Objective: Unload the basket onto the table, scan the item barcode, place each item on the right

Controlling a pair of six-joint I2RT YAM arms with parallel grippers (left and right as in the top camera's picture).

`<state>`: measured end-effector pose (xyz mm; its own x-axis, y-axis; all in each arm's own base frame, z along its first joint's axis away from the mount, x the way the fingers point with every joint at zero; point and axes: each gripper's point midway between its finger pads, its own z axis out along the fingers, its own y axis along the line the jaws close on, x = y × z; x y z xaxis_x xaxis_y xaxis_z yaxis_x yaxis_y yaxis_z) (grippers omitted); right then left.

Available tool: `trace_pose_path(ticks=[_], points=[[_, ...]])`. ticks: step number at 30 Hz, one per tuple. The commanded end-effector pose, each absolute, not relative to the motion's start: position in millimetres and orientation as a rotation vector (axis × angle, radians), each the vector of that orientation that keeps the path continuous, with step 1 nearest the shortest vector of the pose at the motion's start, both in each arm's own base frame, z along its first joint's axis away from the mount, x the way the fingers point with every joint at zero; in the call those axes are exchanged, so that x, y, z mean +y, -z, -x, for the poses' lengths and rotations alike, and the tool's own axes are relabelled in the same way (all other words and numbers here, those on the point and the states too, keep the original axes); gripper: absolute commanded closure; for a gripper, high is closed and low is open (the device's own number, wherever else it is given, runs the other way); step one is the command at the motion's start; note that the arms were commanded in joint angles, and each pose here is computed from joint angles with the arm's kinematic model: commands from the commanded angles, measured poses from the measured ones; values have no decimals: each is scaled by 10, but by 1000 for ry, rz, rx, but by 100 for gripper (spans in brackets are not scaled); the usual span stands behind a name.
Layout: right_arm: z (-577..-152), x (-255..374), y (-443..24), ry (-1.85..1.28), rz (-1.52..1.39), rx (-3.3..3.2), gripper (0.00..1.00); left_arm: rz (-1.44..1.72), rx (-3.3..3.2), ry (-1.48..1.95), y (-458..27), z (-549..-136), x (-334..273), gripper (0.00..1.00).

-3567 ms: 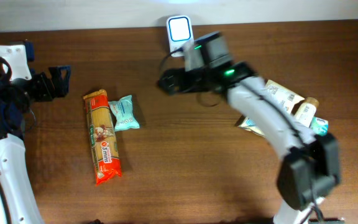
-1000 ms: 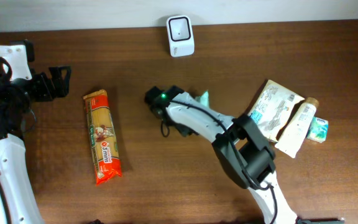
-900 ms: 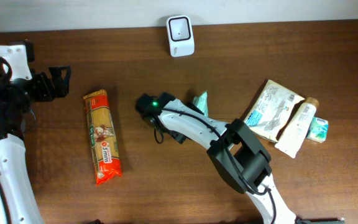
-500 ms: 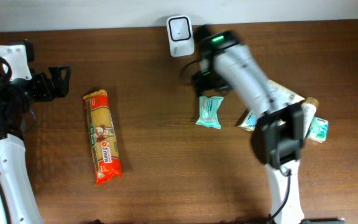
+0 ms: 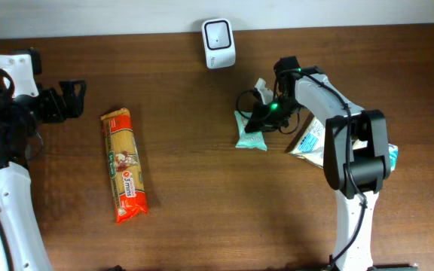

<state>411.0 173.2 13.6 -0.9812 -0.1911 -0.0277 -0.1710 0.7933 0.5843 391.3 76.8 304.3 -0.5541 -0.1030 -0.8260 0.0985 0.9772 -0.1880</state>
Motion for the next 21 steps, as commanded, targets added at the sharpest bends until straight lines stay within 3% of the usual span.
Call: trace_pose_path(ticks=[1, 3, 5, 8, 9, 15, 16, 17, 18, 21], points=[[-4145, 1667, -166, 868, -385, -2984, 96, -4, 2124, 270, -3119, -3907, 736, 1], [-4275, 1554, -492, 629, -446, -3102, 96, -3, 2124, 270, -3119, -3906, 738, 1], [-4332, 1426, -724, 177, -469, -3208, 96, -4, 2124, 269, -3118, -3907, 737, 1], [-4244, 1324, -887, -834, -435, -3210, 96, -4, 2124, 270, -3119, -3907, 736, 1], [-4177, 1367, -858, -1042, -491, -3145, 96, -4, 2124, 270, -3119, -3907, 736, 1], [-4032, 1474, -337, -1126, -606, -2980, 93, -4, 2124, 270, -3119, -3907, 736, 1], [-3974, 1582, -289, -1058, -625, -2989, 80, -4, 2124, 270, -3119, -3907, 736, 1], [-3904, 1691, -242, -986, -700, -2966, 56, -4, 2124, 270, -3119, -3907, 736, 1], [-3841, 1793, -213, -938, -767, -2947, 41, -4, 2124, 270, -3119, -3907, 736, 1], [-3629, 2132, -218, -942, -955, -2896, 19, -4, 2124, 270, -3119, -3907, 736, 1]])
